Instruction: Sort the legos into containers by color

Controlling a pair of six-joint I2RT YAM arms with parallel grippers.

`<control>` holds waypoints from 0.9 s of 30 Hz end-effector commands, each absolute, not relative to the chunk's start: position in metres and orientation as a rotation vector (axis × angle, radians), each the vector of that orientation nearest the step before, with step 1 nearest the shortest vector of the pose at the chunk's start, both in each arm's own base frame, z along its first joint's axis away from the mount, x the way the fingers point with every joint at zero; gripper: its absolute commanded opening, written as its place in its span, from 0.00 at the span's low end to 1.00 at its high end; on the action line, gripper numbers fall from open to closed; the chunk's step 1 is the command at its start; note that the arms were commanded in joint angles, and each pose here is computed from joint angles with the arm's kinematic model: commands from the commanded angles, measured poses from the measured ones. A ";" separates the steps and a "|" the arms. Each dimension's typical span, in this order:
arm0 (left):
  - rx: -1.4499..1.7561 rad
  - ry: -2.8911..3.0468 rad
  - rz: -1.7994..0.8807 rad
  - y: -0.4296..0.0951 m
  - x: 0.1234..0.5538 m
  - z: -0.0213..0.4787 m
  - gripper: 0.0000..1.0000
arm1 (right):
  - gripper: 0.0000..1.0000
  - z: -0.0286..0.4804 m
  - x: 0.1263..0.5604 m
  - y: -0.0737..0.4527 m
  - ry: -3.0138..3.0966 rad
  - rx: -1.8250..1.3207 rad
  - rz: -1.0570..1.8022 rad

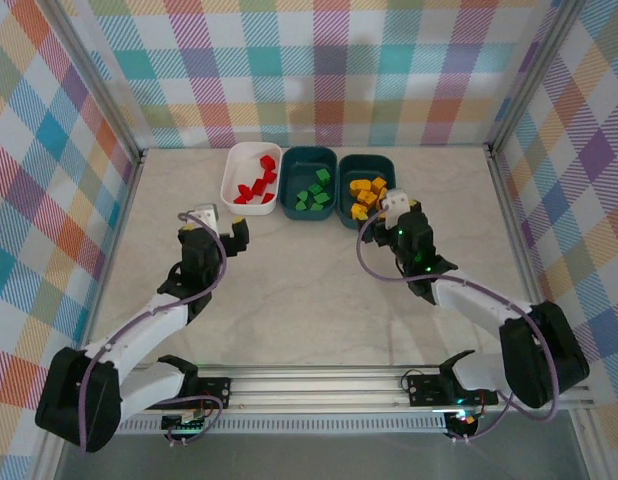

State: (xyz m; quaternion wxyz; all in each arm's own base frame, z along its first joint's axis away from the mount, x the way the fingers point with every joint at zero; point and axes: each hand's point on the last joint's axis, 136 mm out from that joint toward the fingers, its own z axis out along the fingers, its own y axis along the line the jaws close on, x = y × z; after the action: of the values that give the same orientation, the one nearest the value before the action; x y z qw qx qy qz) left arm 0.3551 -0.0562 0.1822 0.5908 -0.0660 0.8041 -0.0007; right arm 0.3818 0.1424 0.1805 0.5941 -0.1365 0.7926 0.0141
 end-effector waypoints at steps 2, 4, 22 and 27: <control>-0.193 1.806 0.115 -0.021 0.362 0.168 1.00 | 1.00 0.171 0.394 0.106 1.787 -0.232 -0.131; -0.193 1.828 0.108 -0.013 0.370 0.154 1.00 | 1.00 0.163 0.396 0.101 1.791 -0.253 -0.152; -0.182 1.990 0.079 0.003 0.399 0.088 1.00 | 1.00 0.142 0.379 0.070 1.860 -0.265 -0.075; -0.081 2.003 0.002 -0.013 0.399 0.080 1.00 | 1.00 0.132 0.378 0.051 1.824 -0.183 -0.062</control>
State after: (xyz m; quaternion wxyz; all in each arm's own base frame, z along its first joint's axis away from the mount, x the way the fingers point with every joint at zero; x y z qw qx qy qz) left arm 0.3937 -0.0048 0.0759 0.5206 -0.0618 0.8512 0.0244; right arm 0.3694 0.0617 0.1229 0.5812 -0.1109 0.8054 -0.0362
